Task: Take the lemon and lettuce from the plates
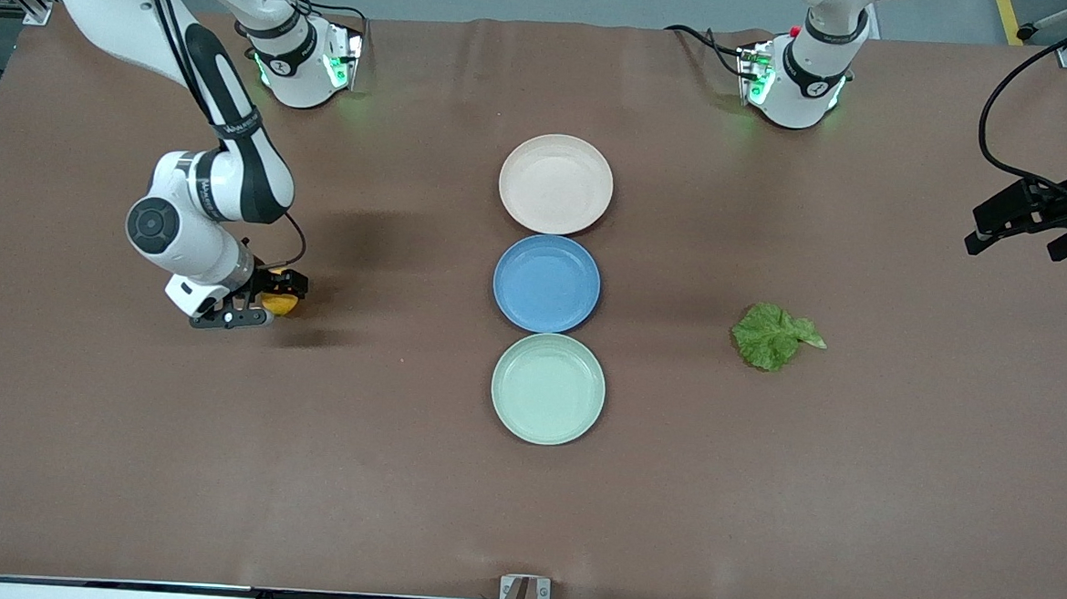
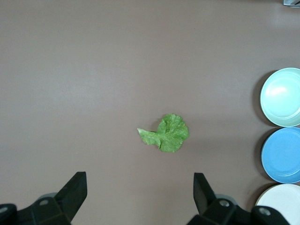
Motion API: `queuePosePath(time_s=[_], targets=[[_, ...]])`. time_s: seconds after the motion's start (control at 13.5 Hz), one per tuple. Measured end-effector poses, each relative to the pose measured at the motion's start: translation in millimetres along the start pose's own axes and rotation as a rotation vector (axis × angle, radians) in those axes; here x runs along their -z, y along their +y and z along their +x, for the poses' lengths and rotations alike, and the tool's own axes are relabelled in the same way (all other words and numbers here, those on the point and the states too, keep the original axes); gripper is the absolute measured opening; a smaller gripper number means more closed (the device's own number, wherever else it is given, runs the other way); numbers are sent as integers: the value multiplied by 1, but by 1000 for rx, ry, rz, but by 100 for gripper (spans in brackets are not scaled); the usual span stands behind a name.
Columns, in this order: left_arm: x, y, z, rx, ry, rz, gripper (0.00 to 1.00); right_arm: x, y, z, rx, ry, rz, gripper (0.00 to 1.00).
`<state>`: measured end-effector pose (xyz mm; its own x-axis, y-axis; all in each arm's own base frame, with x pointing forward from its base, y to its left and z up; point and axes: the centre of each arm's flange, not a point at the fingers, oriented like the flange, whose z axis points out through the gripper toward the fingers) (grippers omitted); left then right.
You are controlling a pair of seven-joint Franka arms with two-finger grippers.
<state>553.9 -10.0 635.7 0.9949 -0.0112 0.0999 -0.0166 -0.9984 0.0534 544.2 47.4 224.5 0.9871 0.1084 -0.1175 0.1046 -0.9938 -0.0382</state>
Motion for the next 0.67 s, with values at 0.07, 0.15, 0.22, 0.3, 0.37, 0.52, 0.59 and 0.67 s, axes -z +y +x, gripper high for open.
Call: queuePosePath(time_s=[0.07, 0.15, 0.22, 0.3, 0.37, 0.52, 0.59, 0.67], targets=[[0, 0, 0, 0, -3, 0, 100, 22, 2, 11, -3, -25, 10, 100], [0, 0, 0, 0, -5, 0, 100, 49, 6, 22, -7, -47, 20, 100], [0, 0, -1, 0, -6, 0, 100, 78, 9, 32, -10, -58, 28, 100], [0, 0, -1, 0, -7, 0, 100, 105, 10, 40, -10, -63, 35, 100], [0, 0, -1, 0, -7, 0, 100, 129, 11, 46, -9, -62, 38, 100], [0, 2, -1, -4, -7, -1, 100, 167, 12, 53, -7, -46, 41, 100], [0, 4, -1, -8, -7, -2, 100, 182, 13, 54, -15, -42, 42, 100], [0, 5, -1, -11, -7, -4, 100, 196, 13, 56, -33, -44, 42, 100]])
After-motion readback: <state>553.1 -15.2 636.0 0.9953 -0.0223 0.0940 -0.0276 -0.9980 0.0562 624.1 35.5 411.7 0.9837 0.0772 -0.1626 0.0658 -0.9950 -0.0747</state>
